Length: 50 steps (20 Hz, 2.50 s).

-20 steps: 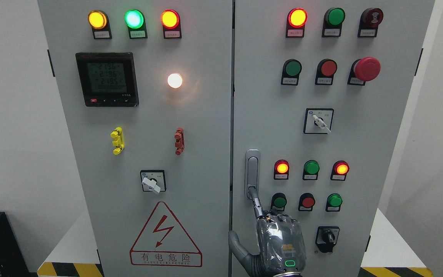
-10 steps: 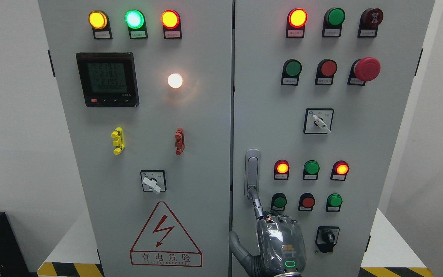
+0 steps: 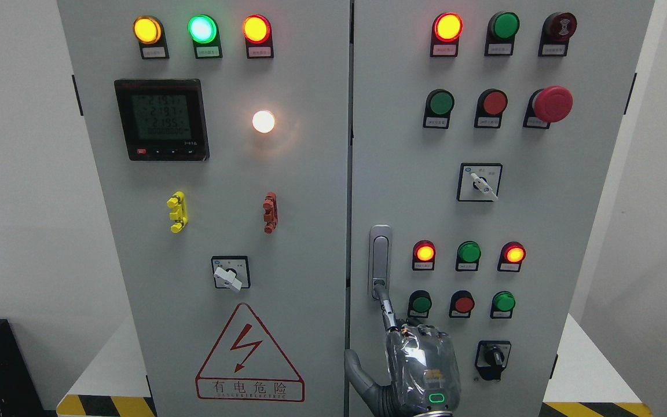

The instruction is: Release door handle

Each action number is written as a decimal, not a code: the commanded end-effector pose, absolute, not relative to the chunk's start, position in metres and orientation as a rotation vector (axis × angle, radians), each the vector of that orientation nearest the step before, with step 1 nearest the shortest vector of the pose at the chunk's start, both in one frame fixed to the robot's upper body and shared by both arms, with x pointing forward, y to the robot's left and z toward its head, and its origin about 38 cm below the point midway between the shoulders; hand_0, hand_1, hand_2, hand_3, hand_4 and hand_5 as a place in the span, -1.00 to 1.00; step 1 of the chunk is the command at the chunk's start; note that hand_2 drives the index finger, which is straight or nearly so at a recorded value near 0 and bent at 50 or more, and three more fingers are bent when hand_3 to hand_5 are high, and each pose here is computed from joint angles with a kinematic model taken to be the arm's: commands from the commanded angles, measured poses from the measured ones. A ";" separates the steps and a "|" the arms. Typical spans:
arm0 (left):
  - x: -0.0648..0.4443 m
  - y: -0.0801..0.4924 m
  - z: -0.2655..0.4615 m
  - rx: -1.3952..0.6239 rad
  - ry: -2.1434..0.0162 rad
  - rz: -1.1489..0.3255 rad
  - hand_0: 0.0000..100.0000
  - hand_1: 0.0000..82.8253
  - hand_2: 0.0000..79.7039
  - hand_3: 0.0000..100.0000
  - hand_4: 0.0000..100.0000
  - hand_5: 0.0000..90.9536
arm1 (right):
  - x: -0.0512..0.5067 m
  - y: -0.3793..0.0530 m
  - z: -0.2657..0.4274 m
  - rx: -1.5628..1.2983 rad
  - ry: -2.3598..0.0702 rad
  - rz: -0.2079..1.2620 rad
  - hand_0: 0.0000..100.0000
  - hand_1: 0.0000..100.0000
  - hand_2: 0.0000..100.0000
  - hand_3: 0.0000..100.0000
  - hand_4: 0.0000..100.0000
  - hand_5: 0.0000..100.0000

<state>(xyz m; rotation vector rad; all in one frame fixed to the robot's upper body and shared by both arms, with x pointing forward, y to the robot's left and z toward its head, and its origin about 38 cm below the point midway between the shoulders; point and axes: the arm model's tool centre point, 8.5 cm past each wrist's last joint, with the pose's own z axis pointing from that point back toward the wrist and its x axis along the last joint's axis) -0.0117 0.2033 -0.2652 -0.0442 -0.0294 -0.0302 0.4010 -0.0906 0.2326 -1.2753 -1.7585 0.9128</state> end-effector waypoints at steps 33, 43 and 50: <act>-0.012 0.203 -0.265 -0.046 -0.030 -0.030 -1.00 -1.00 -0.89 -0.78 -0.98 -1.00 | 0.400 -0.090 0.222 -1.249 -1.720 0.944 -0.40 -0.54 -1.00 0.61 0.48 0.51; -0.012 0.204 -0.265 -0.044 -0.030 -0.030 -1.00 -1.00 -0.89 -0.78 -0.98 -1.00 | 0.400 -0.091 0.222 -1.249 -1.719 0.942 -0.40 -0.54 -1.00 0.61 0.48 0.51; -0.012 0.203 -0.265 -0.046 -0.029 -0.030 -1.00 -1.00 -0.89 -0.78 -0.98 -1.00 | 0.399 -0.091 0.224 -1.247 -1.725 0.935 -0.40 -0.54 -1.00 0.61 0.48 0.51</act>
